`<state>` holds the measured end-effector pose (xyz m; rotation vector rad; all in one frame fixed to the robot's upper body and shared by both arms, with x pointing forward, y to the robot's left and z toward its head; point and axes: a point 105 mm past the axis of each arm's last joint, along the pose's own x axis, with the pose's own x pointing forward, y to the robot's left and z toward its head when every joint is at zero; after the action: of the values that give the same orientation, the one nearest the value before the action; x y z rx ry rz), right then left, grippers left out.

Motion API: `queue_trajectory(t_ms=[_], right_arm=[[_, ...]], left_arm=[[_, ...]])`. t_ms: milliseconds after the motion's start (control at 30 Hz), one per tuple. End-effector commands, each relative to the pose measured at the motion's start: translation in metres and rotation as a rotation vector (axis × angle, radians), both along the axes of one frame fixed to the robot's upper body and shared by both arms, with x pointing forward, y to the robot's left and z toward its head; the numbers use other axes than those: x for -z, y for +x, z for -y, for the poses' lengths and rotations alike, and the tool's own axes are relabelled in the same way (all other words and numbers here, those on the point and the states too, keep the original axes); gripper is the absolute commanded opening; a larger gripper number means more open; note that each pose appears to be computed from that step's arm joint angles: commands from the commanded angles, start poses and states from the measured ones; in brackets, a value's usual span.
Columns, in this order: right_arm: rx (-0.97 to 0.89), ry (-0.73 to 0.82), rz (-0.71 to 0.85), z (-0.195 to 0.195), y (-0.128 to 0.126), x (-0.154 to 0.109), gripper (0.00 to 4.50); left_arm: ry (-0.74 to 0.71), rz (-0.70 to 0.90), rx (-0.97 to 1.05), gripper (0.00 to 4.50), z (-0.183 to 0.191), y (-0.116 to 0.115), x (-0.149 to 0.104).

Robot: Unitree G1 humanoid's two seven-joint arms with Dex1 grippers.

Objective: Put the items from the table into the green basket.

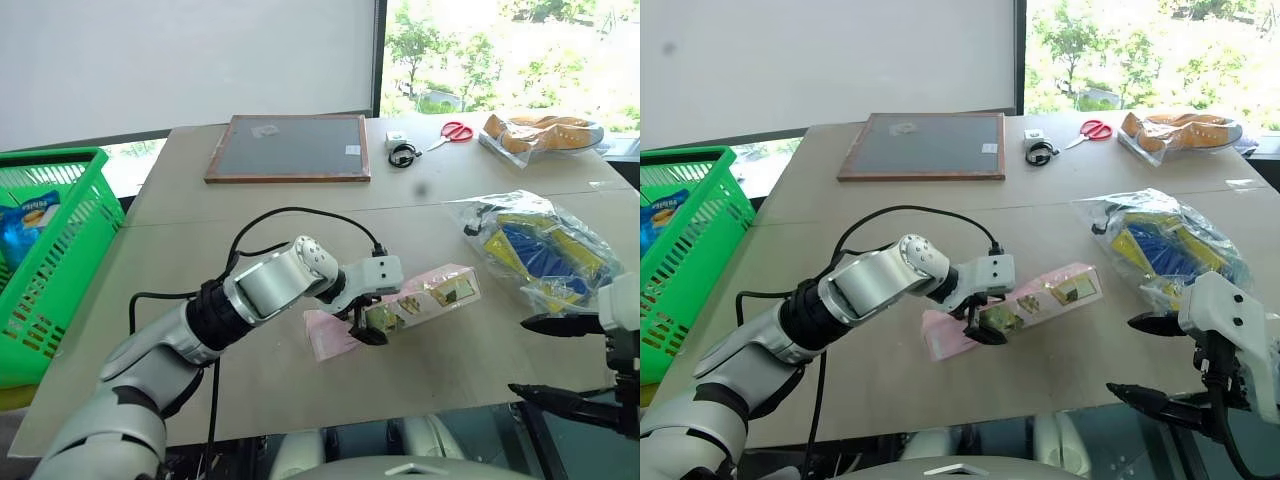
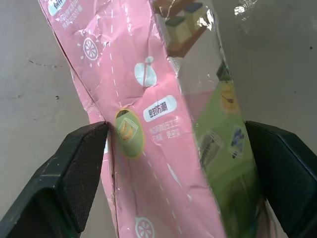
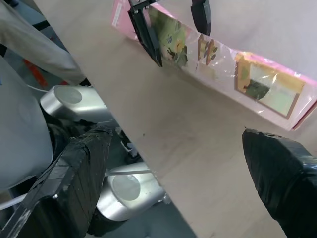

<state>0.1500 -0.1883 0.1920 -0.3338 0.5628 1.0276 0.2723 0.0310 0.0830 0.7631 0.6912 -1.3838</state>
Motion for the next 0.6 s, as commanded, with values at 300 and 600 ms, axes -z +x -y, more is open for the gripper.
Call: queue_trajectory(t_ms=[300,600], right_arm=[[-0.04,0.014,0.057,-0.005,0.011,-0.004,4.5],[-0.048,0.019,0.081,-0.006,0.015,-0.004,4.5]], left_arm=[[0.125,0.138,-0.034,4.47,-0.019,0.017,0.034],[-0.018,0.064,-0.084,1.95,-0.013,0.017,0.015]])
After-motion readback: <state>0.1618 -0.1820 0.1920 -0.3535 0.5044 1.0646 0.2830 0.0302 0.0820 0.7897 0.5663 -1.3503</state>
